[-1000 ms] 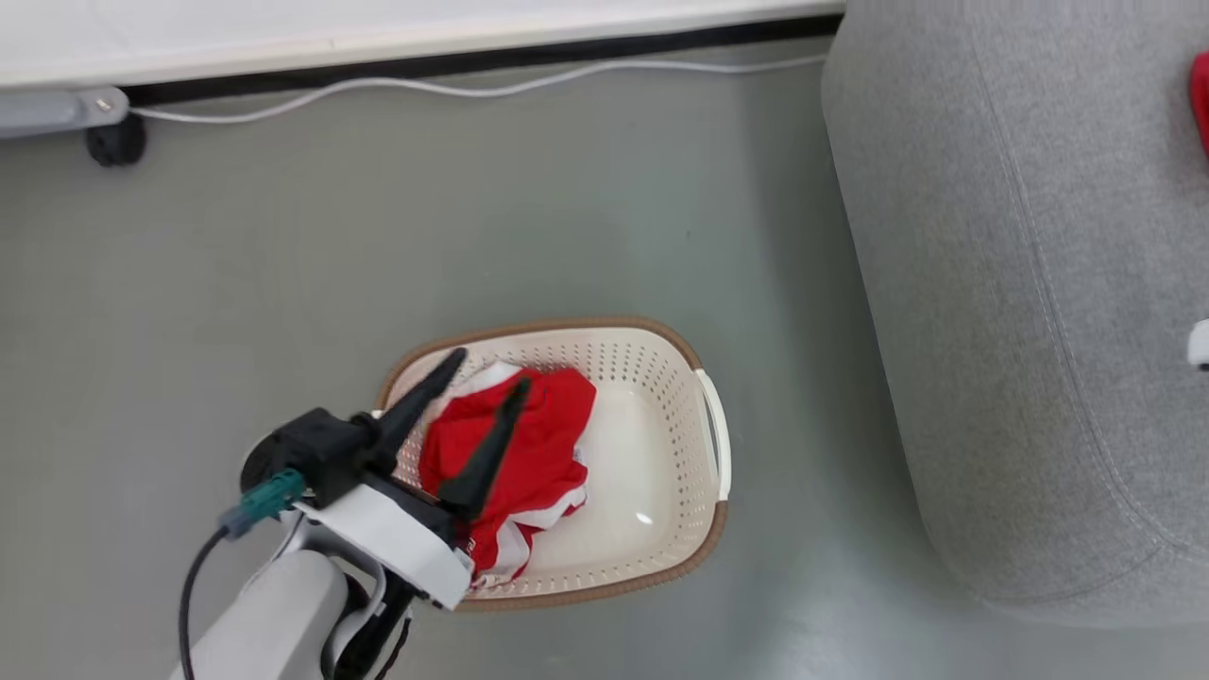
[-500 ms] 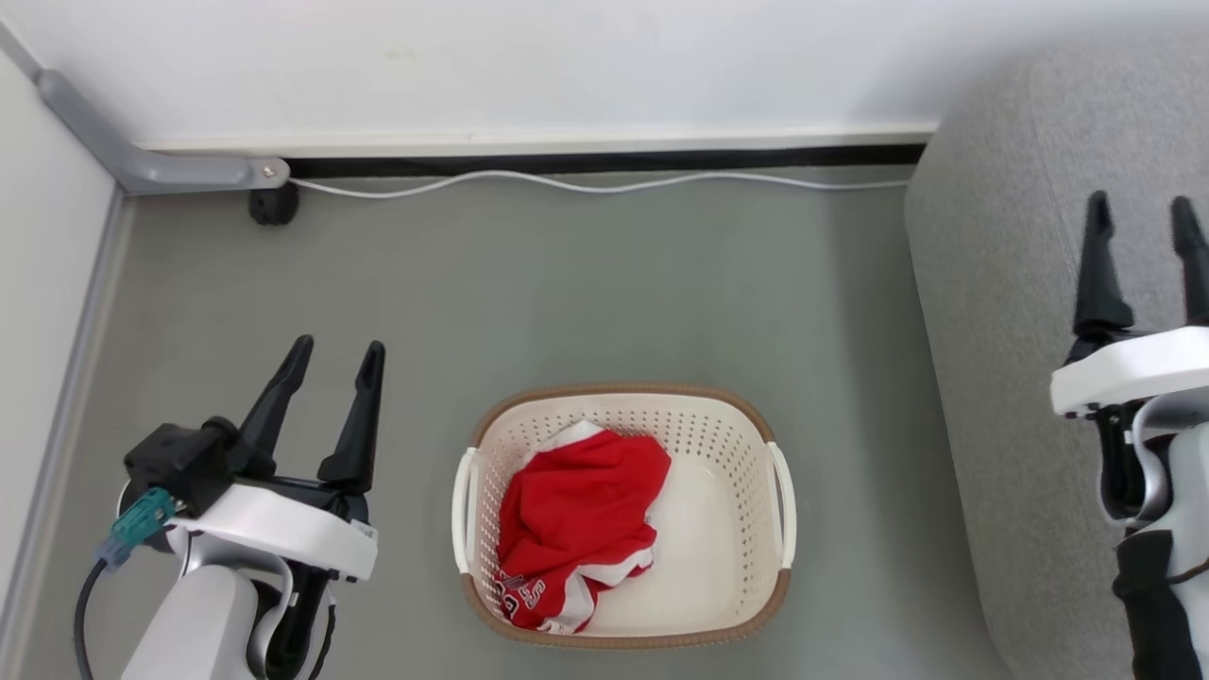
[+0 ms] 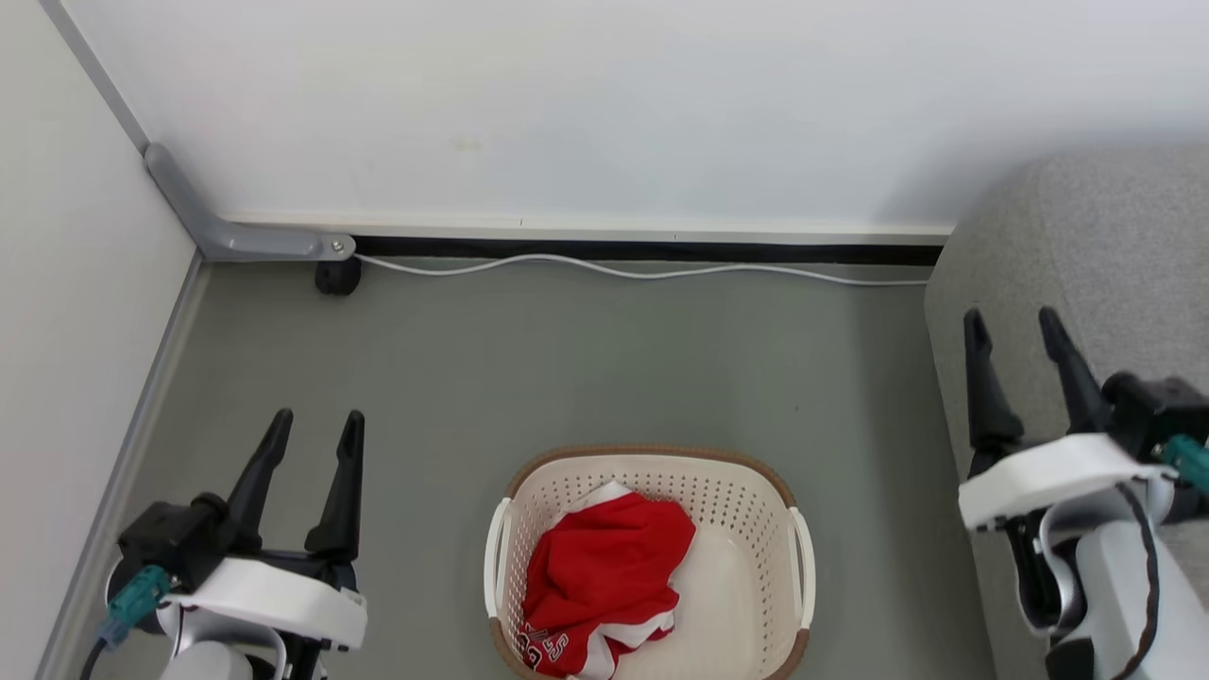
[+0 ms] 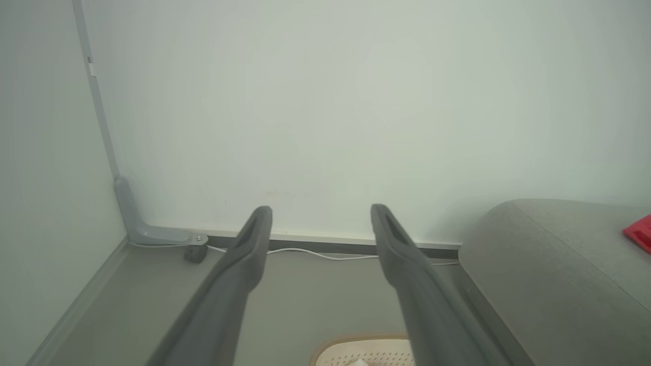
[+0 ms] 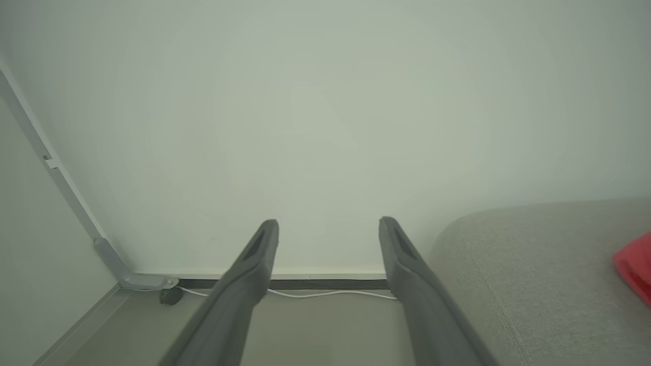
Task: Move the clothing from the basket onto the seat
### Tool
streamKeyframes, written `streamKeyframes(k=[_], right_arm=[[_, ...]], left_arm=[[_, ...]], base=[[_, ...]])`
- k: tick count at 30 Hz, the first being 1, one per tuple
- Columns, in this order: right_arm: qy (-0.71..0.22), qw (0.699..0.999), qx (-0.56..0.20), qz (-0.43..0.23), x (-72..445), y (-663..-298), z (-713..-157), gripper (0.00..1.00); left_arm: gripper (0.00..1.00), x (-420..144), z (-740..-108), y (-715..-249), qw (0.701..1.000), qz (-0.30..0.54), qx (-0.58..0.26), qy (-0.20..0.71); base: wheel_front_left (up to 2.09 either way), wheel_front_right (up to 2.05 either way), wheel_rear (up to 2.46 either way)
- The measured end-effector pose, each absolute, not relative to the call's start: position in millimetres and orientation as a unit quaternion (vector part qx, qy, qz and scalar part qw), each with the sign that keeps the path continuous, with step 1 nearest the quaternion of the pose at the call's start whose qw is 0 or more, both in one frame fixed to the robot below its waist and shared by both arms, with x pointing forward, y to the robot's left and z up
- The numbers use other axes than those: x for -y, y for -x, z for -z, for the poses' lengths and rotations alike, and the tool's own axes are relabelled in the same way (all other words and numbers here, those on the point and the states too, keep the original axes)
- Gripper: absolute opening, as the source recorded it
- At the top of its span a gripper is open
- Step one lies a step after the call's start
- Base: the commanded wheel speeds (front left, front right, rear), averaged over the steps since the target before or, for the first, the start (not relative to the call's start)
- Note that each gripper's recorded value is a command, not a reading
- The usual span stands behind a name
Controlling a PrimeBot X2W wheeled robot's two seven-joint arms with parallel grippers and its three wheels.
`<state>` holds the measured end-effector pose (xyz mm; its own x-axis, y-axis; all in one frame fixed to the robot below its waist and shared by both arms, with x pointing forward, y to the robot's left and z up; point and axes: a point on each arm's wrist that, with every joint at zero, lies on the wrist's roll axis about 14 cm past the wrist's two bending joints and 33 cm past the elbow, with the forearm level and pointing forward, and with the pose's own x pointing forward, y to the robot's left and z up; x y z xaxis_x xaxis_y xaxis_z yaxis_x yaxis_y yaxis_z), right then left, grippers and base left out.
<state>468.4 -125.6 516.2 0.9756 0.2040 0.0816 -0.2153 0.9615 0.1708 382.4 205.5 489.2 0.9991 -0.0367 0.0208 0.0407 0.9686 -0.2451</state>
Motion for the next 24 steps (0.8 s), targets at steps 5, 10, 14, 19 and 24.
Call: streamKeyframes(k=[5, 10, 14, 19, 24], right_arm=[[-0.097, 0.99, 0.01, -0.107, 123, -441, -500, 1.0], [-0.106, 0.99, -0.02, -0.093, 129, -414, -478, 1.0], [-0.104, 0.991, -0.027, -0.084, 135, -401, -471, 1.0], [-0.098, 0.992, -0.033, -0.075, 142, -388, -466, 1.0], [-0.097, 0.992, -0.047, -0.069, 144, -374, -457, 1.0]], left_arm=[[1.0, -198, -487, -369, 0.992, 0.026, 0.005, 0.126], [1.0, -185, -479, -360, 0.991, 0.041, -0.008, 0.127], [1.0, -174, -478, -360, 0.991, 0.054, -0.01, 0.125], [1.0, -166, -474, -356, 0.99, 0.063, -0.016, 0.126], [1.0, -161, -471, -349, 0.99, 0.069, -0.022, 0.124]], base=[[0.0, 0.0, 0.0], [0.0, 0.0, 0.0], [0.0, 0.0, 0.0], [0.0, 0.0, 0.0], [0.0, 0.0, 0.0]])
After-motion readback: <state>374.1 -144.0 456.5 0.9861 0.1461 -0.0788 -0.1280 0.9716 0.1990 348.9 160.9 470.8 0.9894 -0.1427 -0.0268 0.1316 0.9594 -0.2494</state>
